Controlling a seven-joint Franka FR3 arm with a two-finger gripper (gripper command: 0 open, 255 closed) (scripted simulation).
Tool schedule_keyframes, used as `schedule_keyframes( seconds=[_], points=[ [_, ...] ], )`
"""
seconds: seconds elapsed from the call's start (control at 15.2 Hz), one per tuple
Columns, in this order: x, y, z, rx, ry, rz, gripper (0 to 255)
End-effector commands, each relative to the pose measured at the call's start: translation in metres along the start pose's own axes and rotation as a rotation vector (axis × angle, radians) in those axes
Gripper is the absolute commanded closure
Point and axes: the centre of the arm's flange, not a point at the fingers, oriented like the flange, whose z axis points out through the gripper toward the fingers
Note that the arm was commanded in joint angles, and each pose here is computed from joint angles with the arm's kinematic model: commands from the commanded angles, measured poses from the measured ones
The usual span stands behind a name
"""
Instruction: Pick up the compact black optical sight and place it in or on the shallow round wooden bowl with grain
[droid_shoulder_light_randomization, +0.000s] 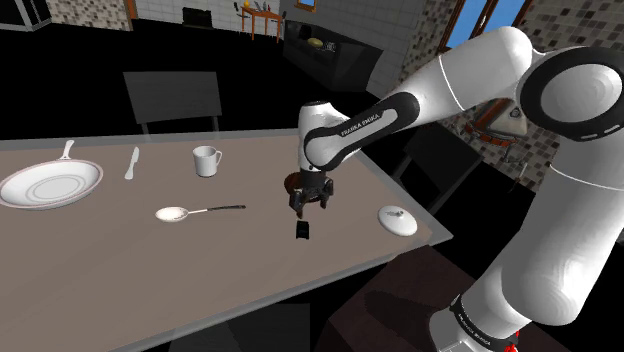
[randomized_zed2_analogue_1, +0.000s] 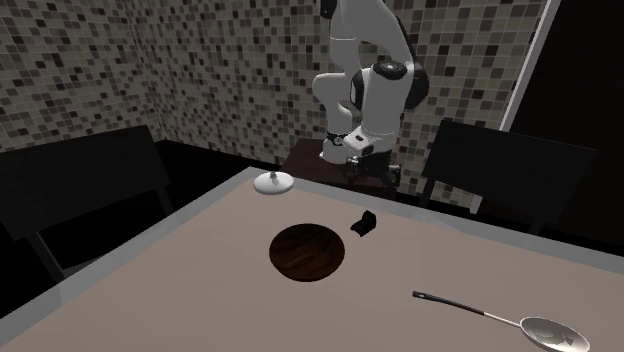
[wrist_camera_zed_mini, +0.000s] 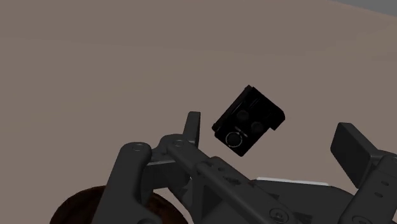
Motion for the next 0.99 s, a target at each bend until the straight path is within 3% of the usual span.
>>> schedule_keyframes(
  seconds=[0.0,0.13,0.59,0.92],
  points=[
    [0.014,-0.011,0.024,-0.002,-0.021,0.006,0],
    [0.024,-0.017,0.037,-0.003,-0.033,0.009,0],
    [0.022,-0.017,0.077,-0.003,-0.033,0.009,0],
    [0.022,-0.017,0.077,-0.003,-0.033,0.009,0]
  ],
)
